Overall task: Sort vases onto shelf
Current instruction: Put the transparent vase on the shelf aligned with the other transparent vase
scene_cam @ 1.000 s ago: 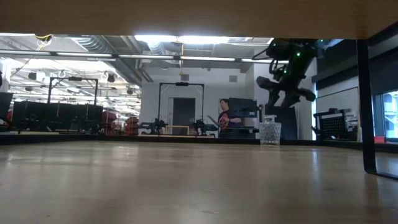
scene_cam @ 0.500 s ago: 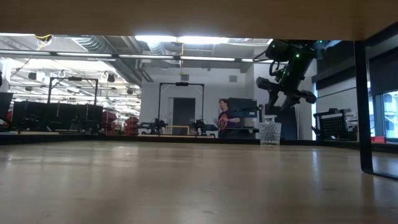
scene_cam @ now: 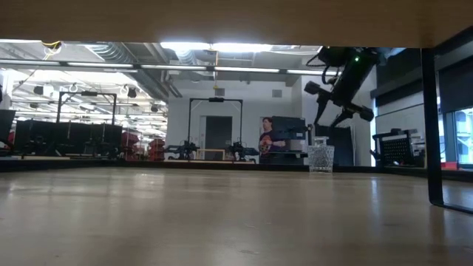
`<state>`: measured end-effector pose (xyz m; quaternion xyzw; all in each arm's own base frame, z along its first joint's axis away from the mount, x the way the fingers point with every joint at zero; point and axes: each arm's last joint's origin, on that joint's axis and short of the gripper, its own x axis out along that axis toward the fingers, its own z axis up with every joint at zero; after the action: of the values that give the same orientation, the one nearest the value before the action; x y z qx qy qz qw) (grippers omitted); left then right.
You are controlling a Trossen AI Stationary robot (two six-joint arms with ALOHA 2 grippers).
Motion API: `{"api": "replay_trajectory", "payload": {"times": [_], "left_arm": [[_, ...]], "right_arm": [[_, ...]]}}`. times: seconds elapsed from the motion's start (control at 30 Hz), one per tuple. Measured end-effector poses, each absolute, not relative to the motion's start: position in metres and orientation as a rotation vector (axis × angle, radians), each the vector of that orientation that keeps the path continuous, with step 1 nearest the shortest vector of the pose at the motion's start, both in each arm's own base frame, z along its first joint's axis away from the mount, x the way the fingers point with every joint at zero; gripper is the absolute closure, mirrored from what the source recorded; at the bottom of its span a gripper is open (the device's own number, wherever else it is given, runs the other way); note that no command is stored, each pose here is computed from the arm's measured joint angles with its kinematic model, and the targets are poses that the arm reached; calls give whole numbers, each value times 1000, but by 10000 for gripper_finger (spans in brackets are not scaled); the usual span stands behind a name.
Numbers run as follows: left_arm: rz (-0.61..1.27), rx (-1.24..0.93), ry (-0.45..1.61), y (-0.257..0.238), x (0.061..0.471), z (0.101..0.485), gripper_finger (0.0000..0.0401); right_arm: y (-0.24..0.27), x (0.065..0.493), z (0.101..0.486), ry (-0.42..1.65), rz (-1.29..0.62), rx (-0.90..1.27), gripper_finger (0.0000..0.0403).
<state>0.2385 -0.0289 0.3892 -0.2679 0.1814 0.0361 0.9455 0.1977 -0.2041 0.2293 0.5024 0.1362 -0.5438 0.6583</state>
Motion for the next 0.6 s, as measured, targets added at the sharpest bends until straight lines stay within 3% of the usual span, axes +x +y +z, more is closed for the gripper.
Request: {"api": "replay_trajectory", "payload": {"times": [0.37, 0.6], "left_arm": [[108, -535, 358, -30, 238, 389, 289], [148, -526, 345, -28, 238, 389, 289]], "right_arm": [[-221, 171, 231, 246, -1338, 1218, 261], [-230, 167, 217, 347, -1344, 1193, 261]]}}
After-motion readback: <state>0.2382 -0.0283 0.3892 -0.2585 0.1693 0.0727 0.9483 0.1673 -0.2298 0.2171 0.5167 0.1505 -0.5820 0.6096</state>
